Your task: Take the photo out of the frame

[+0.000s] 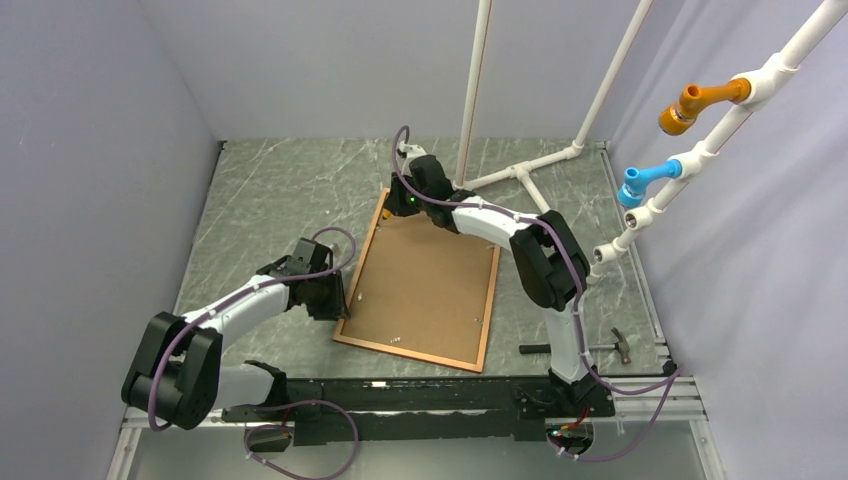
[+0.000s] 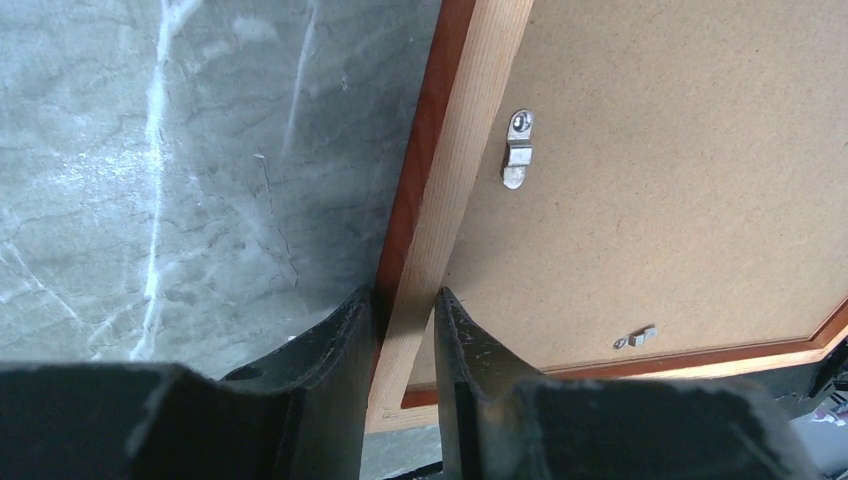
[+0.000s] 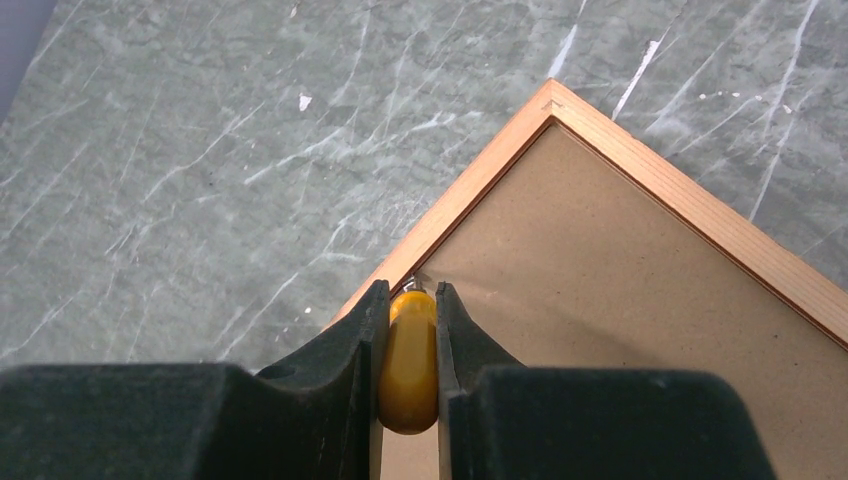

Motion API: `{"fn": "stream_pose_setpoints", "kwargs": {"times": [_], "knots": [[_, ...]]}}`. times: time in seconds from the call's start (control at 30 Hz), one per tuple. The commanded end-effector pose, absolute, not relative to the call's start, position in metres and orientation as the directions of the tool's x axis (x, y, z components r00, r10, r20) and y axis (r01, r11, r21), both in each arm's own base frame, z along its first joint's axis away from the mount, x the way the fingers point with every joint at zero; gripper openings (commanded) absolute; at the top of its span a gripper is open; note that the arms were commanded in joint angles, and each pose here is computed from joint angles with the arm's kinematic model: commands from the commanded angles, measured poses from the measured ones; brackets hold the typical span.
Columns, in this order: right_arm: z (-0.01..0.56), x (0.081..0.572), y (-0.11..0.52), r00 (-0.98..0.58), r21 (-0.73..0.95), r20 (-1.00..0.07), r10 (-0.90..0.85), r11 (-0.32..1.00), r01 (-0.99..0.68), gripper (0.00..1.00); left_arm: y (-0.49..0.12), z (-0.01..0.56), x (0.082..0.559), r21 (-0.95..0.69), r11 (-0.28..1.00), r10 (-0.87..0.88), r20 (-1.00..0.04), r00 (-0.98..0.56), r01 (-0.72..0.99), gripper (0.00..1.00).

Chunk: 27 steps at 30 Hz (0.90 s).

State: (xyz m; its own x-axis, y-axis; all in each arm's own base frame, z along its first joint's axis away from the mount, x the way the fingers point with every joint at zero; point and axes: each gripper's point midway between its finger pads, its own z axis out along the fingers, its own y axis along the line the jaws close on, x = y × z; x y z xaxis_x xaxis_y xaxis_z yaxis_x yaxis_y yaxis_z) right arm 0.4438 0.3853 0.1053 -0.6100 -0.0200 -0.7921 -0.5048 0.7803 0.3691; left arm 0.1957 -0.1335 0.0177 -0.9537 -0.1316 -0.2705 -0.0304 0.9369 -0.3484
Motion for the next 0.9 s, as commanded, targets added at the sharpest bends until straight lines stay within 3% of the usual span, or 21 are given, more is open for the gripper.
{"fn": "stream_pose_setpoints", "kwargs": {"times": [0.0,0.47,0.87], "knots": [[0.093,0.409,0.384,-0.673,0.388,-0.73,-0.118,0.739,-0.551,0.0,-0.132,0.006,0.195,-0.326,0.944,-0.147,-0.257,-0.955,-0.058,0.3],[0.073,0.369,0.395,-0.673,0.433,-0.68,-0.29,0.582,-0.688,0.0,-0.128,-0.004,0.195,-0.295,0.953,-0.15,-0.248,-0.957,-0.073,0.24],[0.06,0.321,0.407,-0.615,0.499,-0.614,-0.495,0.36,-0.788,0.0,-0.122,-0.018,0.193,-0.255,0.962,-0.155,-0.224,-0.962,-0.095,0.2]]}}
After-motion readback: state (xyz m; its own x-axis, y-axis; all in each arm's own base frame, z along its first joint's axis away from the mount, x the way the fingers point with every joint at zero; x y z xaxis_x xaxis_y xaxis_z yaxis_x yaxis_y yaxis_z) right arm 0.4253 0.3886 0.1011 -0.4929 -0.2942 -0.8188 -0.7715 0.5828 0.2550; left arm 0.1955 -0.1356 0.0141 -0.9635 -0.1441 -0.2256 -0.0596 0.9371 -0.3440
